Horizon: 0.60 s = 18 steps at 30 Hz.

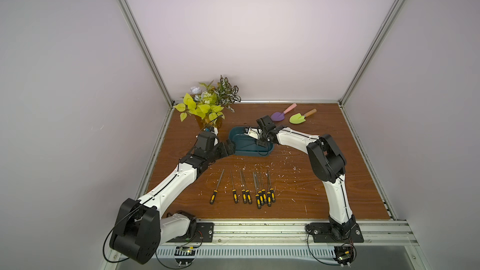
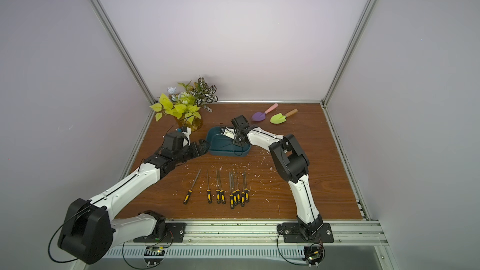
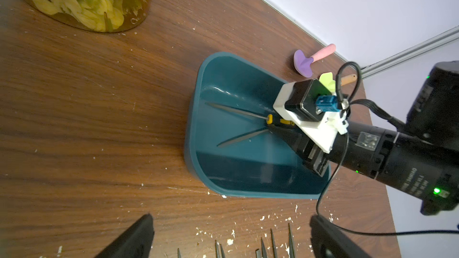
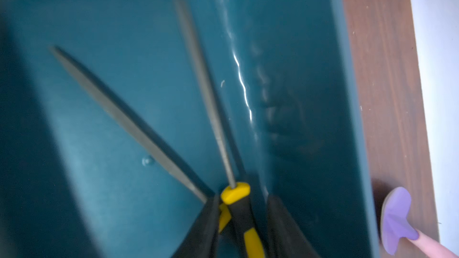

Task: Put the file tool into the storage box
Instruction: Place the file tool in the storage box.

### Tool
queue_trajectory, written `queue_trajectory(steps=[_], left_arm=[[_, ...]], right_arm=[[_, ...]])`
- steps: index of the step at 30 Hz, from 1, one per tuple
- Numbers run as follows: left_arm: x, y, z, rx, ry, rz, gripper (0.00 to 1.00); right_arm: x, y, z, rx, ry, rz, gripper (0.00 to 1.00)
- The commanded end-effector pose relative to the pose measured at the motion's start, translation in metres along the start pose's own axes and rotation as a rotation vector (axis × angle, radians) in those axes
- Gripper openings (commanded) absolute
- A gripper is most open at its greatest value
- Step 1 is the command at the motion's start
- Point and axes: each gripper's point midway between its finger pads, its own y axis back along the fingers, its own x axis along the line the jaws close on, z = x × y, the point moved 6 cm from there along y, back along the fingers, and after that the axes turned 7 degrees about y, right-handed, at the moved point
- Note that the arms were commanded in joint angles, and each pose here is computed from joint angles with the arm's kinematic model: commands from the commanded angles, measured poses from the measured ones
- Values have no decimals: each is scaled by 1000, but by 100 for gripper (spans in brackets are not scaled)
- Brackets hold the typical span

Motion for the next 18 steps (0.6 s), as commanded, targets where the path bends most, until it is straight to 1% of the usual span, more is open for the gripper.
queue_trajectory(steps=[1,3,7,12,13,18], left_arm=[[0,0,-5,9,-15,-12,99],[1,-1,-7,12,-15,-10,100],[3,-6,-9,22,-8,-15,100],[1,-13,-7,51,29,-2,99],[0,-14,-6,58,46,5,99],[-22,-9,13,92,102,6,99]], right_arm=[[-18,14,14,-36,-41,-81,44],[-20,20,18,-51,-71,-88,46],[-27,43,30,-104,-144,-110,49],[-34,78,32,-170,-327,-127,54],[-33,86,30,-181,-384,-123,55],[-17,114,23,-181,-593,-4,56]])
